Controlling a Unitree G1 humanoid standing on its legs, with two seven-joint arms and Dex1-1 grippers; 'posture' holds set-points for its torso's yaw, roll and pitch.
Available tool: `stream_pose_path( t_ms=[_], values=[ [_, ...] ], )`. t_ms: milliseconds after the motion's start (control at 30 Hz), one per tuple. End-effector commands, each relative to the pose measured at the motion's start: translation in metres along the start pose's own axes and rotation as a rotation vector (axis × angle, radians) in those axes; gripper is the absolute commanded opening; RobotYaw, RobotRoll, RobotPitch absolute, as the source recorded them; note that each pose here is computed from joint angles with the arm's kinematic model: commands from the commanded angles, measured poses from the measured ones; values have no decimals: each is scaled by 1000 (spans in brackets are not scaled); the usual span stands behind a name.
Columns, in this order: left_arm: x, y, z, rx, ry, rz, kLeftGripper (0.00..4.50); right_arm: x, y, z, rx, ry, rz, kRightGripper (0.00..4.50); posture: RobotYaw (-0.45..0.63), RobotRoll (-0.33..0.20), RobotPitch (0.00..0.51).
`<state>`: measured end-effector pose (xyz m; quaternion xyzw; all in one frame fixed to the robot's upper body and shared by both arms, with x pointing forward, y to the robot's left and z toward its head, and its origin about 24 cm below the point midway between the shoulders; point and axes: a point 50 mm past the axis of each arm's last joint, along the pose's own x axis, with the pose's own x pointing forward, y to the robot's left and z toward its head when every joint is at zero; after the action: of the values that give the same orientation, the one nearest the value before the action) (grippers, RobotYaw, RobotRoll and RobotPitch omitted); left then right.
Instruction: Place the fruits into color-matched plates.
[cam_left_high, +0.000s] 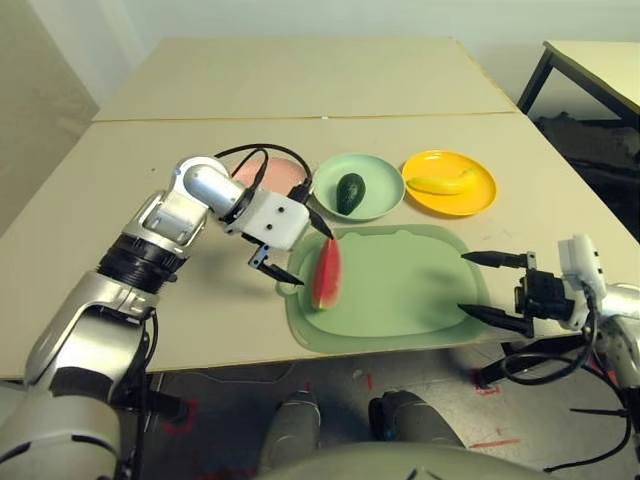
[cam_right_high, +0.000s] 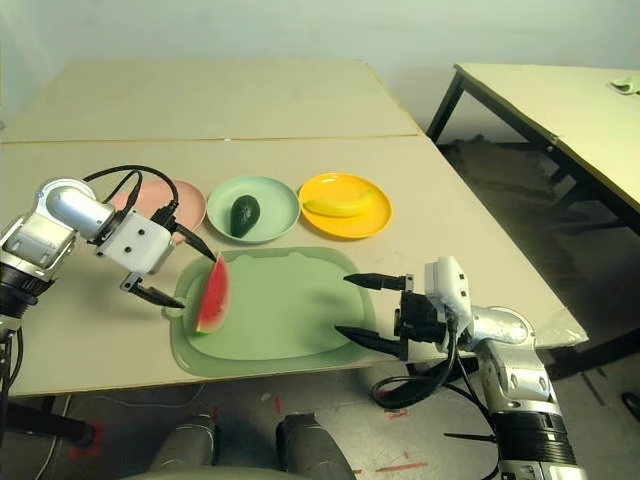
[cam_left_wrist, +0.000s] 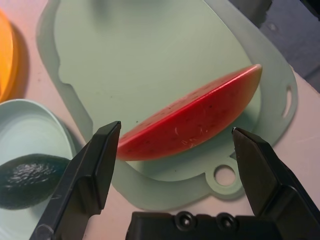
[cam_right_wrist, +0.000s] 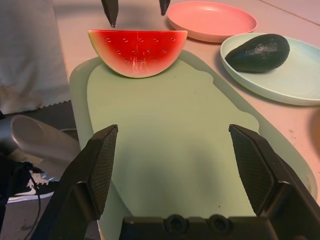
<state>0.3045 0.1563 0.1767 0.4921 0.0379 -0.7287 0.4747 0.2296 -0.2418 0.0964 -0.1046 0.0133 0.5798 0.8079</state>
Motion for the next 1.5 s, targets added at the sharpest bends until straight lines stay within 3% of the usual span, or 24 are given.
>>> stream_pose_path(
  t_ms=[33,233,967,1067,1267,1500],
  values=[
    [15,-1,-5,23,13,-59,4500,4,2,1,-4,5,13,4460,-23,0,49],
    [31,-2,-12,54,30,-95,4500,7,8,-1,10,12,24,4460,-32,0,51],
    [55,-7,-29,25,96,-107,4500,21,15,-3,30,1,21,4460,-35,0,50],
    [58,-10,-30,17,95,-118,4077,20,14,-4,27,8,22,4500,-39,0,49],
    [59,-12,-30,-9,91,-135,2171,21,14,-5,24,12,23,4500,-35,0,48],
    [54,-12,-32,-29,100,-129,2056,23,12,-5,23,12,26,4500,-30,0,45]
  ],
)
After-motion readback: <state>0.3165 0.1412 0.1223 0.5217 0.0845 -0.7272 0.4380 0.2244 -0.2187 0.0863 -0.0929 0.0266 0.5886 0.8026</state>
